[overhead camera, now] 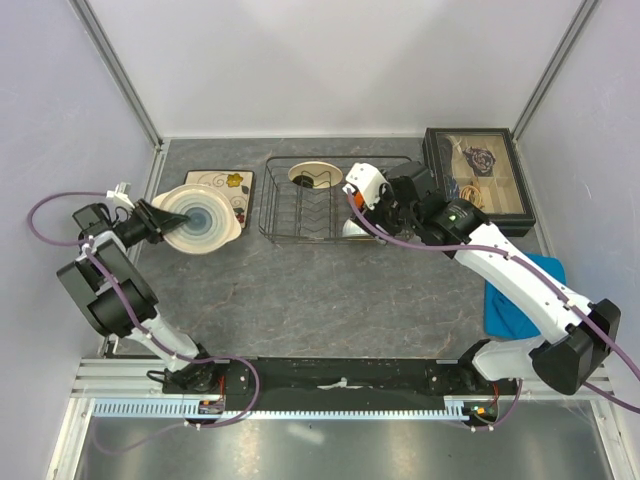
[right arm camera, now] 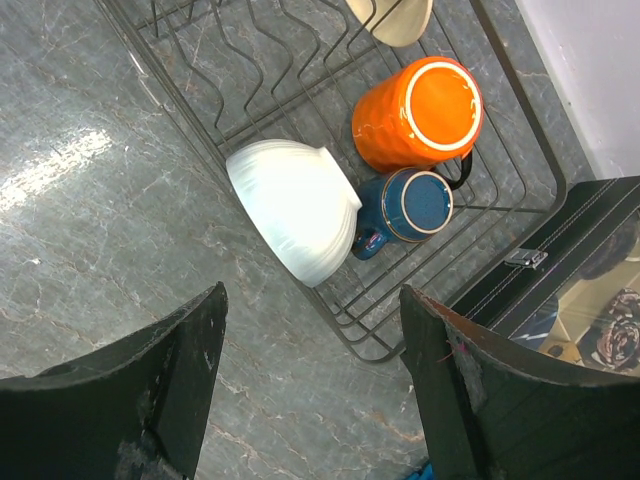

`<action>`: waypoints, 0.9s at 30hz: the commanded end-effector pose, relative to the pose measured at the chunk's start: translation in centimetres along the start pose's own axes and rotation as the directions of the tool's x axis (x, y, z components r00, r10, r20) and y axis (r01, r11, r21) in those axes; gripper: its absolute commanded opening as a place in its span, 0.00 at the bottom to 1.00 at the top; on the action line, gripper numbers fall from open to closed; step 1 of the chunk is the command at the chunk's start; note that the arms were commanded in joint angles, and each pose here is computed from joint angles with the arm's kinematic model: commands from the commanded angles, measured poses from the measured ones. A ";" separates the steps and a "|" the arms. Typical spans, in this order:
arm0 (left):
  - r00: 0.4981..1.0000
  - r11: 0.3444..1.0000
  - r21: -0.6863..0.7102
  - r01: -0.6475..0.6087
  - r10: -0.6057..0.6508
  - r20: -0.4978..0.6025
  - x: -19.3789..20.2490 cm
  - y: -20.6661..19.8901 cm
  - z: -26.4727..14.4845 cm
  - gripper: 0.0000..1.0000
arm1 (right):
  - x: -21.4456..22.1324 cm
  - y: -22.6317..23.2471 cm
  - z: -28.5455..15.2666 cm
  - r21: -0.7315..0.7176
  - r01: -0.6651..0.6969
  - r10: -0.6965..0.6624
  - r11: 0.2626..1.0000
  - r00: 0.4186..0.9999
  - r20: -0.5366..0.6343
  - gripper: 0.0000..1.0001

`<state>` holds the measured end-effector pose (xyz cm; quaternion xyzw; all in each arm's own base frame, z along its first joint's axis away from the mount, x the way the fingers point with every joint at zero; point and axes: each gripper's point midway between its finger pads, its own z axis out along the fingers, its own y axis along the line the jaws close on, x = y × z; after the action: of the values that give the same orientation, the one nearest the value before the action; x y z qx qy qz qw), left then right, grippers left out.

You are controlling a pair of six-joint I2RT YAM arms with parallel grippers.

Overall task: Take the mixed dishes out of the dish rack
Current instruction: Place the plate at the center of the board.

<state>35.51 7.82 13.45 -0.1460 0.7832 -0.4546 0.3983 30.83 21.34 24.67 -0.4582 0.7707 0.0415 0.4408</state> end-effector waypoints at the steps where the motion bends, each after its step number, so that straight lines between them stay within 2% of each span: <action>1: 0.997 0.994 0.090 0.063 -0.067 0.046 -3.5 -1.8 1.2 0.01 | -0.8 -0.1 0.3 -0.001 -0.008 0.008 1.000 0.999 0.036 0.78; 5: 0.990 0.988 0.095 0.119 -0.126 0.068 -5.3 -1.3 2.6 0.02 | -0.8 0.0 0.7 -0.007 -0.006 0.006 1.000 0.999 0.037 0.78; 17: 0.983 0.986 0.097 0.135 -0.145 0.115 -8.6 0.3 7.4 0.02 | -1.2 -0.2 1.6 -0.011 -0.003 0.003 1.000 1.000 0.029 0.77; 27: 0.975 0.986 0.025 0.162 -0.164 0.151 -8.9 2.6 10.0 0.02 | -1.2 -0.2 1.7 -0.012 -0.003 0.003 1.000 1.000 0.022 0.78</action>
<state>47.10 7.94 10.39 -0.2530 0.7485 -0.4726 0.3905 31.45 22.13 22.89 -0.4658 0.7767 0.0454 0.4215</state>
